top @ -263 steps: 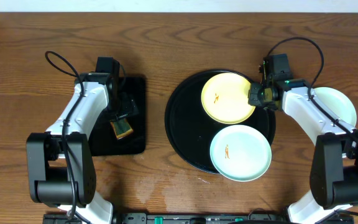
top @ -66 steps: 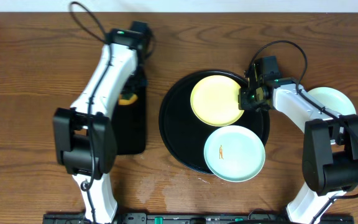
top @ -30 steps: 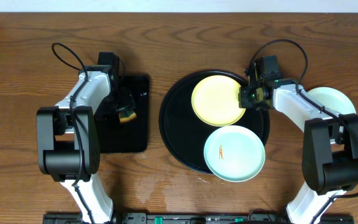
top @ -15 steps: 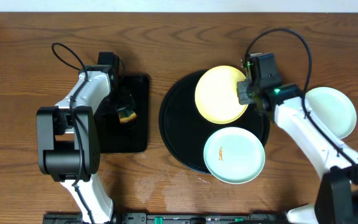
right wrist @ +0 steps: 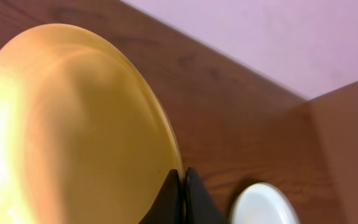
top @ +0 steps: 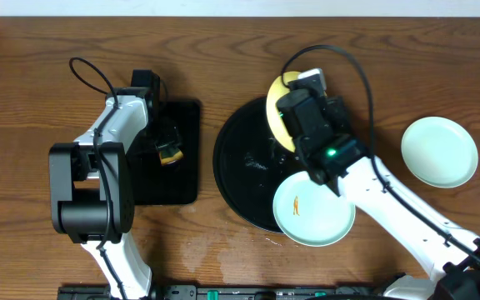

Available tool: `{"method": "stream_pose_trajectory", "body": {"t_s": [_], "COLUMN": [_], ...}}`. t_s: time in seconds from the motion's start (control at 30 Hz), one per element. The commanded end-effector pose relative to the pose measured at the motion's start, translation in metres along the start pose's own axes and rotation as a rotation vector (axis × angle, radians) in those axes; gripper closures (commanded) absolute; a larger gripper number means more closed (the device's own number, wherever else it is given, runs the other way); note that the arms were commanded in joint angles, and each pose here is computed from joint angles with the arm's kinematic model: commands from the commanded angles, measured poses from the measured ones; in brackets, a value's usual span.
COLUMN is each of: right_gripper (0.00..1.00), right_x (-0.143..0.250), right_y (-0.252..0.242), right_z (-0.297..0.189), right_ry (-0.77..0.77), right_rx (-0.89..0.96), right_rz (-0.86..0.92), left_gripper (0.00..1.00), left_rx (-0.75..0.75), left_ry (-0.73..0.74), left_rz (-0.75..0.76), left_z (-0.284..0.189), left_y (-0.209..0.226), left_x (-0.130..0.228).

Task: Clean dirty plates on tray and stack at the side

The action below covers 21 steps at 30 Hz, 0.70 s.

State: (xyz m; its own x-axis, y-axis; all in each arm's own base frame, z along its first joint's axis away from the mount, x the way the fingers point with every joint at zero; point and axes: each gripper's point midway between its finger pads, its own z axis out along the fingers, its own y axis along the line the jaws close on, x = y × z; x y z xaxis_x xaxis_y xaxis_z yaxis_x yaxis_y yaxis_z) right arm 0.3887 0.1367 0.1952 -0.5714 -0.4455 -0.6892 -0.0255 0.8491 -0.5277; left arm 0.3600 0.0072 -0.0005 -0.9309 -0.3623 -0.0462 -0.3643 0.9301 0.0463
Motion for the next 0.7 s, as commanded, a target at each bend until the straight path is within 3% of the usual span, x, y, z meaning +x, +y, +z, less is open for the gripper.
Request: {"method": "stream_pose_trajectory", "body": {"t_s": [0.0, 0.3, 0.67], "right_gripper": [0.99, 0.99, 0.99], "right_x": [-0.016, -0.032, -0.033], "right_y": [-0.015, -0.002, -0.003], "right_z": [-0.022, -0.041, -0.043], "right_ry": [-0.061, -0.124, -0.127], "right_rx": [0.149, 0.167, 0.177], "right_rz": [-0.106, -0.224, -0.222], "left_gripper": [0.13, 0.13, 0.13], "left_rx": [-0.008, -0.008, -0.008], "left_ry": [0.075, 0.075, 0.075], "left_rz": [0.019, 0.019, 0.019], "left_z": [0.021, 0.021, 0.021], "left_y": [-0.001, -0.001, -0.001], "left_x": [0.019, 0.019, 0.019]}}
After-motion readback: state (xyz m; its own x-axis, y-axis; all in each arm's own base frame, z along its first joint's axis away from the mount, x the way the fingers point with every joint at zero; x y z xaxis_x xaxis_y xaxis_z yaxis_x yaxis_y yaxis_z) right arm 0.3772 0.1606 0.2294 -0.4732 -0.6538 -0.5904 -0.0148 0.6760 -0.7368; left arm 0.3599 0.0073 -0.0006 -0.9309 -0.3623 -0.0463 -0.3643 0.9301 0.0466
